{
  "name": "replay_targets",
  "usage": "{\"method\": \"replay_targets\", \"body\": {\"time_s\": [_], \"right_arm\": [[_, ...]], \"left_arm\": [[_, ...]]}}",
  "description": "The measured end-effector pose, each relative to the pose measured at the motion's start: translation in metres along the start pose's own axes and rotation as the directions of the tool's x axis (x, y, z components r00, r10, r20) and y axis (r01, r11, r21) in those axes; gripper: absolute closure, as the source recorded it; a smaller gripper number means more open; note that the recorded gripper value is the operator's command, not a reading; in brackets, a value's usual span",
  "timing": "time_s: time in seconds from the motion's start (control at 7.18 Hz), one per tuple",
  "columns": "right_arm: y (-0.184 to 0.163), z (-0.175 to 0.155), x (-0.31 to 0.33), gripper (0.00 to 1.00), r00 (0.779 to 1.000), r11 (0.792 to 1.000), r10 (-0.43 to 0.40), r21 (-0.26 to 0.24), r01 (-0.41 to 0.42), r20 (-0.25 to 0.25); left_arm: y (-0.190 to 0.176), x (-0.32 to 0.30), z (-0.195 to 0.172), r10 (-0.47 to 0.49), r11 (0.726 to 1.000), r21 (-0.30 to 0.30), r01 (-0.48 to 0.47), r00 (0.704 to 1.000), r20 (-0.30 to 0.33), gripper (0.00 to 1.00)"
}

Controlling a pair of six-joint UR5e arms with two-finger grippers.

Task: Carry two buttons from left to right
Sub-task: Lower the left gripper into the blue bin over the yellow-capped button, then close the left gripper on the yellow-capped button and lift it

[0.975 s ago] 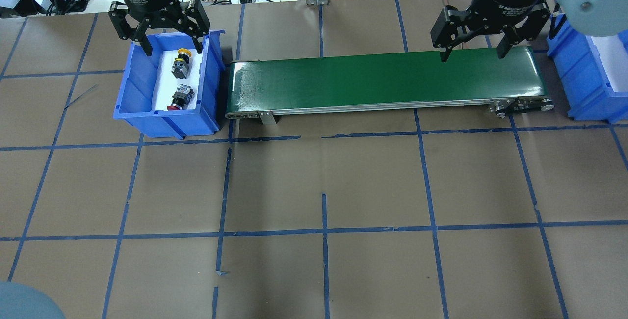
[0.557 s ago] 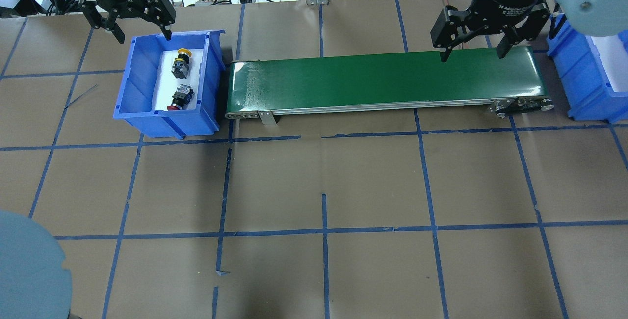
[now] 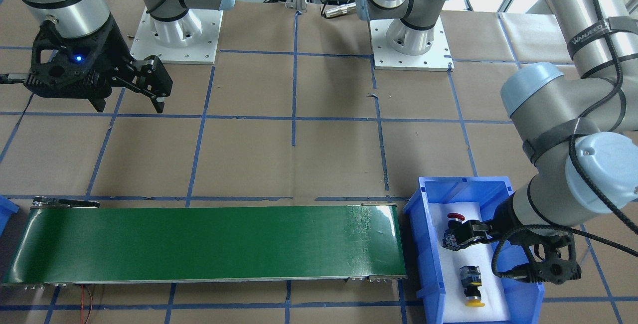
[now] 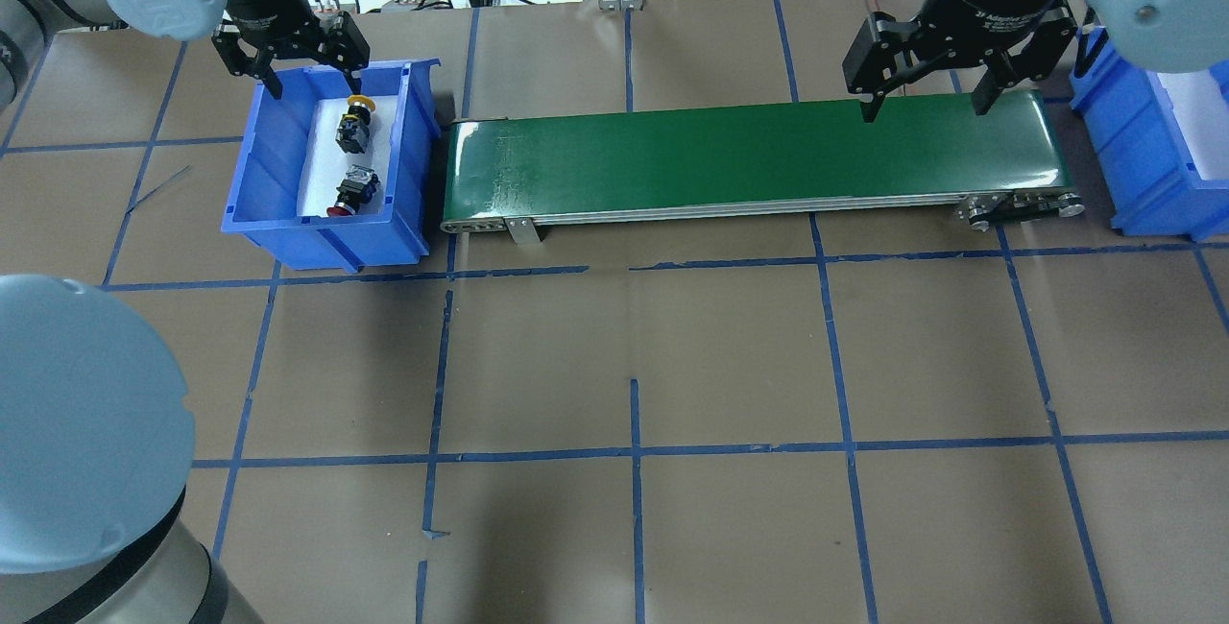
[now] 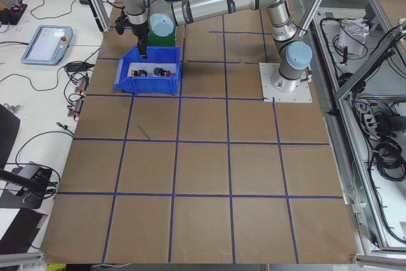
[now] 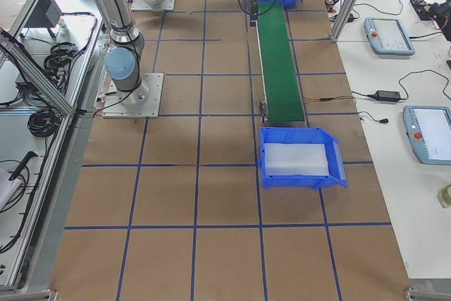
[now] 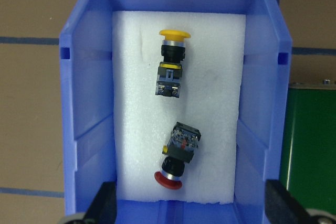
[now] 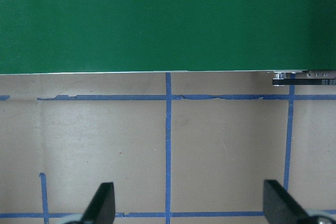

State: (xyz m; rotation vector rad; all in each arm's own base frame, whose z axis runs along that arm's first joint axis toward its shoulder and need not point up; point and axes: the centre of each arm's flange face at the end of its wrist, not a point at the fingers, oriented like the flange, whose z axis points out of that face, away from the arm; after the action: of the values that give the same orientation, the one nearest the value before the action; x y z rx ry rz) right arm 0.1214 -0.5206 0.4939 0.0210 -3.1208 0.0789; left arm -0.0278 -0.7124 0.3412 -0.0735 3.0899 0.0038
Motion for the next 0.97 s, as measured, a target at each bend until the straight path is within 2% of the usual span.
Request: {"method": "replay_targets", "body": {"time_s": [0.28, 0.97], "right_arm": [[0.0, 0.0, 0.0, 0.0, 1.0, 1.0, 0.0, 0.0, 0.0, 0.0], [0.0, 0.001, 0.0, 0.0, 1.0, 1.0, 0.0, -0.001, 0.0, 0.0]], "left_arm": [[-0.01, 0.001, 0.026, 0.018, 1.0, -0.01, -0.018, 1.0, -0.002, 0.0], [-0.036, 0.0, 0.083, 0.034, 0.999, 0.03, -0.034, 0.999, -0.012, 0.0]]}}
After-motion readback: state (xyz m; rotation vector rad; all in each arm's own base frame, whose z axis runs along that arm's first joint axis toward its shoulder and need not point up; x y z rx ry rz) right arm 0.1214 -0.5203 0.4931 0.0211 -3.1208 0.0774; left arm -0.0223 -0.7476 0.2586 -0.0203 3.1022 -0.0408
